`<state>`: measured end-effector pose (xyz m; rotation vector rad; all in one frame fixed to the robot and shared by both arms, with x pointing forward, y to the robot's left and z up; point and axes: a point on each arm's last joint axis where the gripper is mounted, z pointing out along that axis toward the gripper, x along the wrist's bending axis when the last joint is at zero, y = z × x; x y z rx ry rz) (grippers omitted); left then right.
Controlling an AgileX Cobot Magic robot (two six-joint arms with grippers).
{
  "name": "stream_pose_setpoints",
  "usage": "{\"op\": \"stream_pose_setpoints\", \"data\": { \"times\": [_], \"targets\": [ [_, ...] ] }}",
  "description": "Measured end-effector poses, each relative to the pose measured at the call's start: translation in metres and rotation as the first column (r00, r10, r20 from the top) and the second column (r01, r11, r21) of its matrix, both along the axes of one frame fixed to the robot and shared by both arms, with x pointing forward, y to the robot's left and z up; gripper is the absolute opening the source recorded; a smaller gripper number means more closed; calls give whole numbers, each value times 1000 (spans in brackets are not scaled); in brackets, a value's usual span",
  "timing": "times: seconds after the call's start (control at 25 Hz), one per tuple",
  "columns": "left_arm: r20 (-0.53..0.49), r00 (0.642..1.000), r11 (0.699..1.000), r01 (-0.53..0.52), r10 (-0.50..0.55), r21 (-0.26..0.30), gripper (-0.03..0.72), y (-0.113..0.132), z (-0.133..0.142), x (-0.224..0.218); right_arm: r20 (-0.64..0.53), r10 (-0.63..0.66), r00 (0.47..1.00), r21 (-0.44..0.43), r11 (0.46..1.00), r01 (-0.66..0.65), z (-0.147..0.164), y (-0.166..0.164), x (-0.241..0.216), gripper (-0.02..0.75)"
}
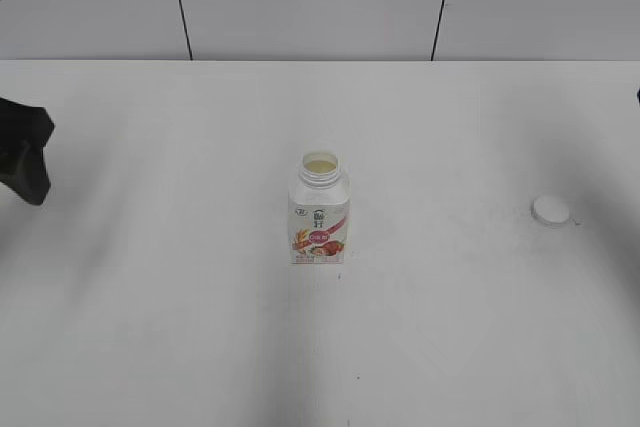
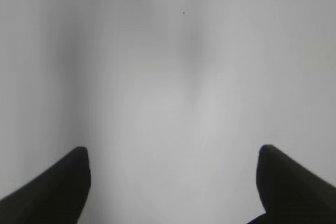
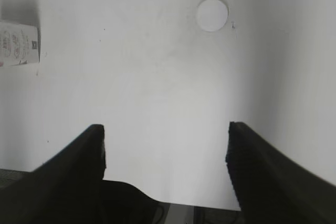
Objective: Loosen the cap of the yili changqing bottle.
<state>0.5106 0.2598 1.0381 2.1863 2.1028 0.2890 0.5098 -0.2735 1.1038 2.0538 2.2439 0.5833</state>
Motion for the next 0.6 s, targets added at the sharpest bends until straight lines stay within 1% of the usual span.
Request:
{"op": "stream_pose_setpoints", "data": {
  "times": [0.2,0.36,0.48,0.56,0.6],
  "targets": [
    [64,998,1000,-2,4,-25,586,8,11,-48,32,1,999,-8,1000,0,3,-1,-46,564],
    [147,989,999,-1,8,-48,586,15,22,-89,66,1,998,-18,1000,0,2,-3,-83,564],
    [246,969,998,5,12,-66,586,21,33,-120,108,1,994,-36,999,2,2,-4,-109,564],
    [326,945,997,10,17,-81,586,25,42,-141,152,3,988,-55,998,6,5,-6,-126,564],
    [375,927,996,15,20,-90,586,27,49,-154,168,4,986,-67,998,8,5,-7,-133,564]
  ]
}}
